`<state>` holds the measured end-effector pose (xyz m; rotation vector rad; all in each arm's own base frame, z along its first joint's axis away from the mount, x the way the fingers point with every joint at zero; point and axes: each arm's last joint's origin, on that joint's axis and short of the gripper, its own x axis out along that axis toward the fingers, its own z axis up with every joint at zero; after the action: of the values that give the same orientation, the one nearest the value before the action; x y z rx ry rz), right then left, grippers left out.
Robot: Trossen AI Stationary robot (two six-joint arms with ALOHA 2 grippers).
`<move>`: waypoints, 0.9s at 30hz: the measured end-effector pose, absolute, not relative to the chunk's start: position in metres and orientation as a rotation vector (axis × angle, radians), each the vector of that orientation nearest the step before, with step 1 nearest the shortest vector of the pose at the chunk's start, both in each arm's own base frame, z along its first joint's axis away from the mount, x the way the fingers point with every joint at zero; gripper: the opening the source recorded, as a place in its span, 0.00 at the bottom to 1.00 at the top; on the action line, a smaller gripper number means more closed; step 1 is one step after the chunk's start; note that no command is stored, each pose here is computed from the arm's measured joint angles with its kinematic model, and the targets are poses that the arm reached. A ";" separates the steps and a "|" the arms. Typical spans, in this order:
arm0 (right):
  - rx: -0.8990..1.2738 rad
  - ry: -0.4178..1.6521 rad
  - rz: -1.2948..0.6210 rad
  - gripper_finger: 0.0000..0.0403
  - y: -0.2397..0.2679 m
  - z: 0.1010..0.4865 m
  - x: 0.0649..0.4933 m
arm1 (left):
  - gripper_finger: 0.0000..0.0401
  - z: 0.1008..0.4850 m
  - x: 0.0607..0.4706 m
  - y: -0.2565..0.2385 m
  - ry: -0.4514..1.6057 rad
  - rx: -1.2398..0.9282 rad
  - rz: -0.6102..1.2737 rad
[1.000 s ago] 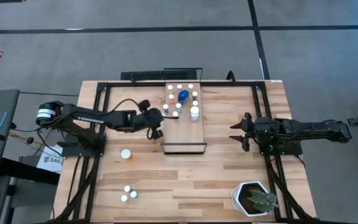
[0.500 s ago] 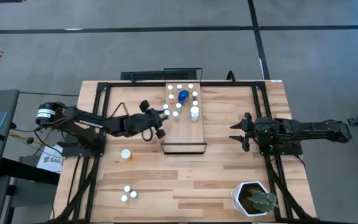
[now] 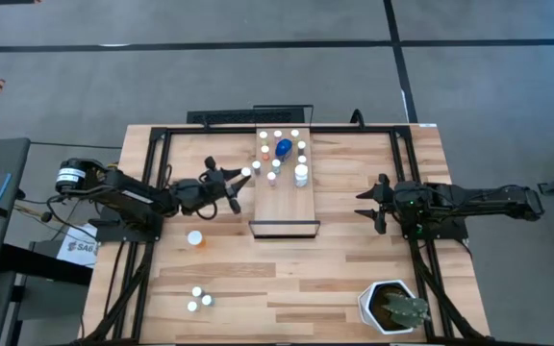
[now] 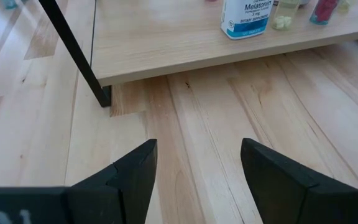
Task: Pick and place medicine bottles onto shelf by color
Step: Put the yellow pill bottle on the shelf
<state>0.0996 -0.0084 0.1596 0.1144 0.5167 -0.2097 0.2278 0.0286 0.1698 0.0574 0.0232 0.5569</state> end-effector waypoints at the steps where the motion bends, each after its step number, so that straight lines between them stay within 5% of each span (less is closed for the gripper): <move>1: 0.114 0.517 -0.210 0.63 -0.008 0.160 0.100 | 0.24 0.171 0.228 0.029 0.013 0.053 0.550; 27: 0.115 0.517 -0.210 0.63 -0.008 0.160 0.100 | 0.24 0.122 0.261 0.045 -0.071 -0.054 0.492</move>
<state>0.0996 -0.0084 0.1596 0.1145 0.5170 -0.2097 0.2609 0.0448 0.1216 -0.0542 -0.0705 0.4922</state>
